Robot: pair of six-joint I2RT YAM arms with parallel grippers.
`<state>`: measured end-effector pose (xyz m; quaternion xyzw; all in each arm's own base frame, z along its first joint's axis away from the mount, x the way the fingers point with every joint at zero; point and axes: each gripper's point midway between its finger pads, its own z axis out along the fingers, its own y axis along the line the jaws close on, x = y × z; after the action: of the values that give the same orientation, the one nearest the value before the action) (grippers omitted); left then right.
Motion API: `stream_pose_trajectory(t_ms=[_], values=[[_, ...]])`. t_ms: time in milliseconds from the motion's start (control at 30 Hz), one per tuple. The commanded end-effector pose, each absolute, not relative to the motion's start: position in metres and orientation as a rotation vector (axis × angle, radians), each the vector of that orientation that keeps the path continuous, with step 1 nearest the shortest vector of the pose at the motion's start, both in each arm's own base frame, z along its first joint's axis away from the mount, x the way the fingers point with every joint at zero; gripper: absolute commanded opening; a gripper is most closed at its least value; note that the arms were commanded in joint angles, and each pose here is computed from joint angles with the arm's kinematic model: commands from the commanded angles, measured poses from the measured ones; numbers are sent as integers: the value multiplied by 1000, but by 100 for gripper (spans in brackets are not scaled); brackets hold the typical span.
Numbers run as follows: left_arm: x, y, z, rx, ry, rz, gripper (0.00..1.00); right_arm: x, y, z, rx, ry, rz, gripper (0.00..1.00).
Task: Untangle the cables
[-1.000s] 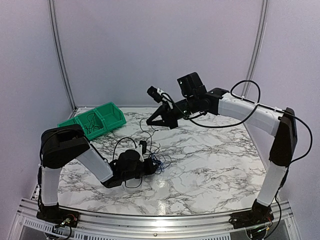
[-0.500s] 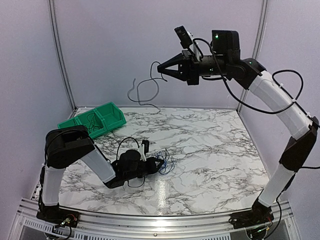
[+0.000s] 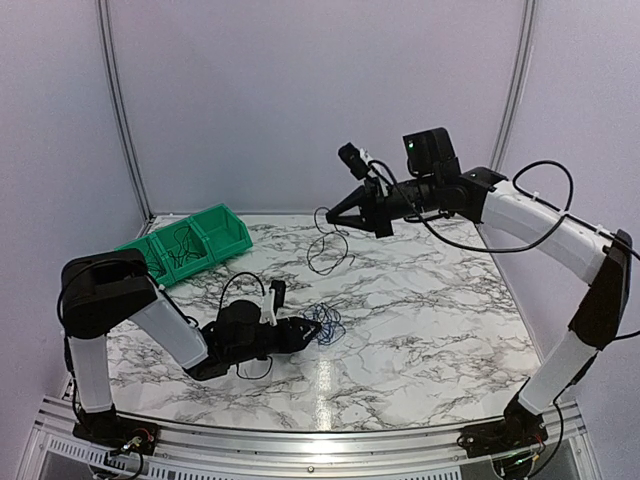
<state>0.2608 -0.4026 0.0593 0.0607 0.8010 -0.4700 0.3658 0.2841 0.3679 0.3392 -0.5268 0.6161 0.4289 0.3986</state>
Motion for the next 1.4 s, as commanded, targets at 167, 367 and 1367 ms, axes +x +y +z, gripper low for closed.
stream_pose_trajectory(t_ms=[167, 367, 1367], values=[[246, -372, 129, 201, 1894, -1202, 50, 304, 354, 273, -1329, 1606, 914, 0], [247, -362, 168, 242, 1803, -1116, 48, 299, 351, 229, -1335, 1691, 941, 0], [307, -416, 173, 150, 1854, -1037, 34, 284, 358, 203, -1369, 1758, 1119, 0]])
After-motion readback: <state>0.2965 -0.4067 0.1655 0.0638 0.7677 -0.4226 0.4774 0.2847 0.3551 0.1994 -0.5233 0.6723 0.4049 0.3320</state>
